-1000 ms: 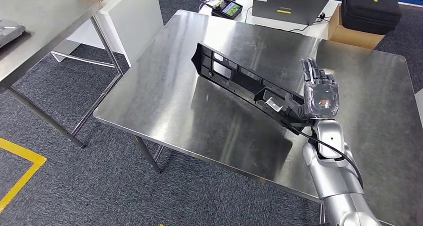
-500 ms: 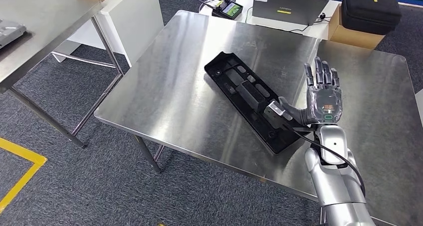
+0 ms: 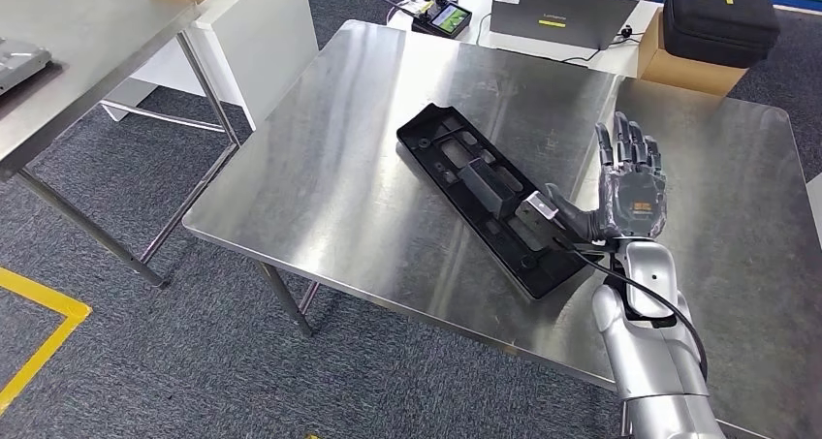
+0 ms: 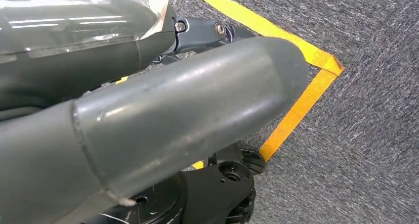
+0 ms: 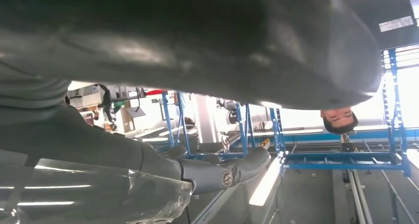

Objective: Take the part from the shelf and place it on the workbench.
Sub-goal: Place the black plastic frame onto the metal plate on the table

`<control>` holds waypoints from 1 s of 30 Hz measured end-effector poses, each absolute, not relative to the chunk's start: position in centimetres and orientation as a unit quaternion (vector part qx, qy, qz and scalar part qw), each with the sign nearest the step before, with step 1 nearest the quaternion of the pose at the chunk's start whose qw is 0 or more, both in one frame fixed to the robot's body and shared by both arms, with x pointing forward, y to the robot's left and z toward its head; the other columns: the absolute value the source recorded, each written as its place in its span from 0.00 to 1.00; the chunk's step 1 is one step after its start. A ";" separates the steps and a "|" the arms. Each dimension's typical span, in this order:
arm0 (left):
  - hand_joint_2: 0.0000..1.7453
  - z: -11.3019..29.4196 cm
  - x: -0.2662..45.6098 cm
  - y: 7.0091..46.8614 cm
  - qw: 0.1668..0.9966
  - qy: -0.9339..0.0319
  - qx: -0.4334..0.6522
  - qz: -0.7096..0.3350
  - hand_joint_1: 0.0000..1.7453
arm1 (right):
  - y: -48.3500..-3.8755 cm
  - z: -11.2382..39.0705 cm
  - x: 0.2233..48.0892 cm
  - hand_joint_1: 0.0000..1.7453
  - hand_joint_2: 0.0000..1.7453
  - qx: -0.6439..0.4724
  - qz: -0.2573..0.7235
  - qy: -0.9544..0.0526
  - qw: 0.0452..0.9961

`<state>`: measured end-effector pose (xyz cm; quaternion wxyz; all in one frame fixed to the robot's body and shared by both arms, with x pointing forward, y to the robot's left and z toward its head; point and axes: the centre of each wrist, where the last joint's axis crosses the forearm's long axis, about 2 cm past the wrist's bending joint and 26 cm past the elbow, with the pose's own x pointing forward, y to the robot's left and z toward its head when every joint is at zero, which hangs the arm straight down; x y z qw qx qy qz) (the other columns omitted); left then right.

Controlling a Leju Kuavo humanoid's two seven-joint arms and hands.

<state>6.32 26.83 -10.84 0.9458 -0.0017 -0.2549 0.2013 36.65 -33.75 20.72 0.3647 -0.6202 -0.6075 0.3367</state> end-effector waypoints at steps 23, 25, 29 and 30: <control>0.00 -10.8 6.3 26.8 0.945 -0.256 -0.001 0.202 0.00 | -33.5 20.8 36.7 0.00 0.00 -0.611 0.327 -0.621 0.367; 0.00 -10.8 6.3 26.9 0.944 -0.258 0.000 0.204 0.00 | -33.6 21.0 36.6 0.00 0.00 -0.588 0.303 -0.655 0.365; 0.00 -10.8 6.3 26.9 0.942 -0.261 0.008 0.212 0.00 | -33.5 21.5 35.7 0.00 0.00 -0.514 0.209 -0.758 0.344; 0.00 -10.8 6.3 26.9 0.941 -0.262 0.009 0.213 0.00 | -33.3 21.5 35.4 0.00 0.00 -0.494 0.187 -0.779 0.339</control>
